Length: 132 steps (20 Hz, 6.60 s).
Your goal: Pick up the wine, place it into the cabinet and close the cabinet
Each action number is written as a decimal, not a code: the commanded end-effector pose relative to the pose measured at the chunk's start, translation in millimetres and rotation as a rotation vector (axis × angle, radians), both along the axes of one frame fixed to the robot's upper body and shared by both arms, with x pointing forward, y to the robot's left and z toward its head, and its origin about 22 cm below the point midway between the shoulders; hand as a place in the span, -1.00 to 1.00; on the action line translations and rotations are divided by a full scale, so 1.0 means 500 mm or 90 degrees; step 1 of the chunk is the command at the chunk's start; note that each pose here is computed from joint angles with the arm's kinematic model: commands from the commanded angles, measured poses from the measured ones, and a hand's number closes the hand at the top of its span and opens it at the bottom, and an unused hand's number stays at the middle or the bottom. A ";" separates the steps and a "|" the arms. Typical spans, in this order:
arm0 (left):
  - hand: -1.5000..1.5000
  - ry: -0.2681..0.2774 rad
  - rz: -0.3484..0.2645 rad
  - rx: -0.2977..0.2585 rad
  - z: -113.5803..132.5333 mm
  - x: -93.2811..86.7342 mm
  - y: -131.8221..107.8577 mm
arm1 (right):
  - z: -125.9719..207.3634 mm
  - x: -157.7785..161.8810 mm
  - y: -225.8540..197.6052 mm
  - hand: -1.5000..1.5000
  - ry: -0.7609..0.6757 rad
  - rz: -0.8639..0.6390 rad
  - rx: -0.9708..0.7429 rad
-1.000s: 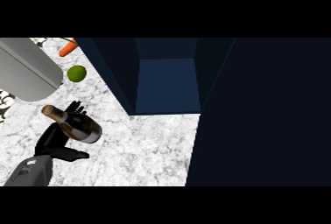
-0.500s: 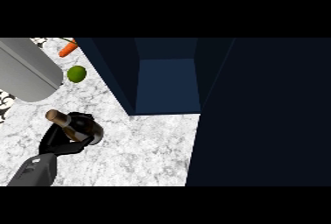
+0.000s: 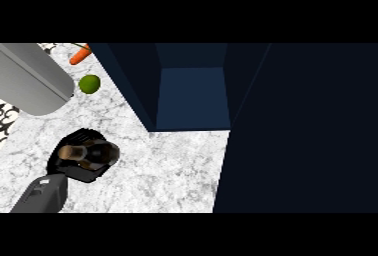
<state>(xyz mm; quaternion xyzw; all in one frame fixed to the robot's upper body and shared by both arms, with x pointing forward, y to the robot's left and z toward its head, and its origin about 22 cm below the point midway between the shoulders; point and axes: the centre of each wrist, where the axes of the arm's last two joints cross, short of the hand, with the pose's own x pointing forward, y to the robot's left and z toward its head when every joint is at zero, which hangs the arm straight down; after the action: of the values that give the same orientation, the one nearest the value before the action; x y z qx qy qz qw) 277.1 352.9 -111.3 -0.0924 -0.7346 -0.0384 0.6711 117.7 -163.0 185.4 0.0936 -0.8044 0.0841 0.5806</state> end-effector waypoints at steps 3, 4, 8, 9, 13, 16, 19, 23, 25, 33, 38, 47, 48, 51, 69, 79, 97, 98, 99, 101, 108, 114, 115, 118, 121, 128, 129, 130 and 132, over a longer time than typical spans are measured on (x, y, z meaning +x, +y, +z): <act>1.00 -0.041 0.029 -0.044 -0.056 -0.062 -0.055 | 0.032 -0.070 -0.026 -1.00 -0.029 -0.004 0.029; 1.00 -0.034 0.040 -0.054 -0.073 -0.086 -0.070 | 0.060 -0.077 -0.047 -1.00 -0.033 -0.008 0.033; 1.00 -0.038 0.029 -0.083 -0.076 -0.082 -0.148 | 0.042 -0.066 -0.029 -1.00 -0.028 -0.008 0.032; 1.00 -0.028 0.019 -0.078 -0.072 -0.091 -0.144 | 0.043 -0.080 -0.034 -1.00 -0.025 -0.009 0.039; 1.00 -0.044 -0.011 -0.103 -0.044 -0.079 -0.195 | 0.031 -0.059 -0.029 -1.00 -0.029 -0.008 0.020; 1.00 -0.048 -0.024 -0.106 -0.017 -0.092 -0.215 | 0.044 -0.070 -0.034 -1.00 -0.042 -0.028 0.039; 1.00 -0.054 -0.027 -0.110 0.009 -0.108 -0.255 | 0.046 -0.089 -0.044 -1.00 -0.029 -0.010 0.040; 1.00 -0.060 -0.045 -0.102 0.069 -0.108 -0.263 | 0.044 -0.070 -0.041 -1.00 -0.044 -0.027 0.018; 1.00 -0.051 -0.053 -0.105 0.074 -0.144 -0.289 | 0.044 -0.085 -0.044 -1.00 -0.030 -0.012 0.028; 1.00 -0.096 -0.017 -0.071 0.120 -0.106 -0.367 | 0.034 -0.077 -0.039 -1.00 -0.048 -0.017 0.037; 1.00 -0.097 0.022 -0.047 0.180 -0.090 -0.417 | 0.034 -0.083 -0.049 -1.00 -0.031 -0.027 0.024; 1.00 -0.116 0.052 0.013 0.218 0.008 -0.430 | 0.038 -0.098 -0.061 -1.00 -0.031 -0.012 0.019; 1.00 -0.112 0.048 0.018 0.195 -0.022 -0.425 | 0.049 -0.104 -0.061 -1.00 -0.040 -0.012 0.025; 1.00 -0.117 0.050 0.028 0.195 0.027 -0.427 | 0.029 -0.088 -0.063 -1.00 -0.031 -0.020 0.019; 1.00 -0.077 0.054 0.020 0.233 0.165 -0.504 | 0.020 -0.096 -0.067 -1.00 -0.027 0.000 0.039; 1.00 -0.048 0.057 0.064 0.238 0.221 -0.523 | 0.015 -0.085 -0.069 -1.00 -0.032 0.009 0.040; 1.00 0.015 0.153 0.084 0.216 0.267 -0.479 | -0.010 -0.077 -0.063 -1.00 -0.049 0.022 0.038; 1.00 0.020 0.167 0.099 0.245 0.283 -0.495 | -0.015 -0.082 -0.061 -1.00 -0.047 0.040 0.035; 1.00 0.006 0.171 0.093 0.250 0.284 -0.500 | -0.007 -0.077 -0.071 -1.00 -0.042 0.027 0.044; 1.00 0.012 0.171 0.096 0.235 0.282 -0.471 | -0.008 -0.088 -0.066 -1.00 -0.041 0.029 0.045; -1.00 -0.032 0.218 0.169 0.238 0.292 -0.440 | -0.024 -0.087 -0.059 -1.00 -0.042 0.059 0.042; -1.00 -0.046 0.259 0.216 0.254 0.304 -0.426 | -0.024 -0.084 -0.064 -1.00 -0.050 0.054 0.038; -1.00 -0.055 0.256 0.216 0.271 0.311 -0.445 | -0.023 -0.075 -0.064 -1.00 -0.061 0.054 0.041; -1.00 -0.053 0.273 0.214 0.274 0.314 -0.436 | -0.035 -0.075 -0.067 -1.00 -0.049 0.055 0.028; -1.00 -0.064 0.236 0.159 0.312 0.334 -0.409 | -0.032 -0.082 -0.063 -1.00 -0.062 0.049 0.040; 1.00 -0.101 0.173 0.045 0.357 0.344 -0.471 | -0.037 -0.082 -0.063 -1.00 -0.053 0.044 0.033; 1.00 -0.108 0.162 0.037 0.339 0.334 -0.487 | -0.032 -0.078 -0.066 -1.00 -0.055 0.048 0.028; 1.00 -0.115 0.143 0.022 0.352 0.340 -0.482 | -0.026 -0.088 -0.070 -1.00 -0.049 0.045 0.027; 1.00 -0.128 0.097 -0.005 0.377 0.349 -0.480 | -0.032 -0.080 -0.069 -1.00 -0.051 0.041 0.023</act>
<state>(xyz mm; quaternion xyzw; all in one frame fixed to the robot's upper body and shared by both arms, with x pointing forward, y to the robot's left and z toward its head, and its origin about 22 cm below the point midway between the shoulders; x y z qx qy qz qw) 444.9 116.5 57.5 0.0209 -0.7920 0.0087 0.6101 93.5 -194.4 144.2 0.0947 -0.8265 0.1115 0.5436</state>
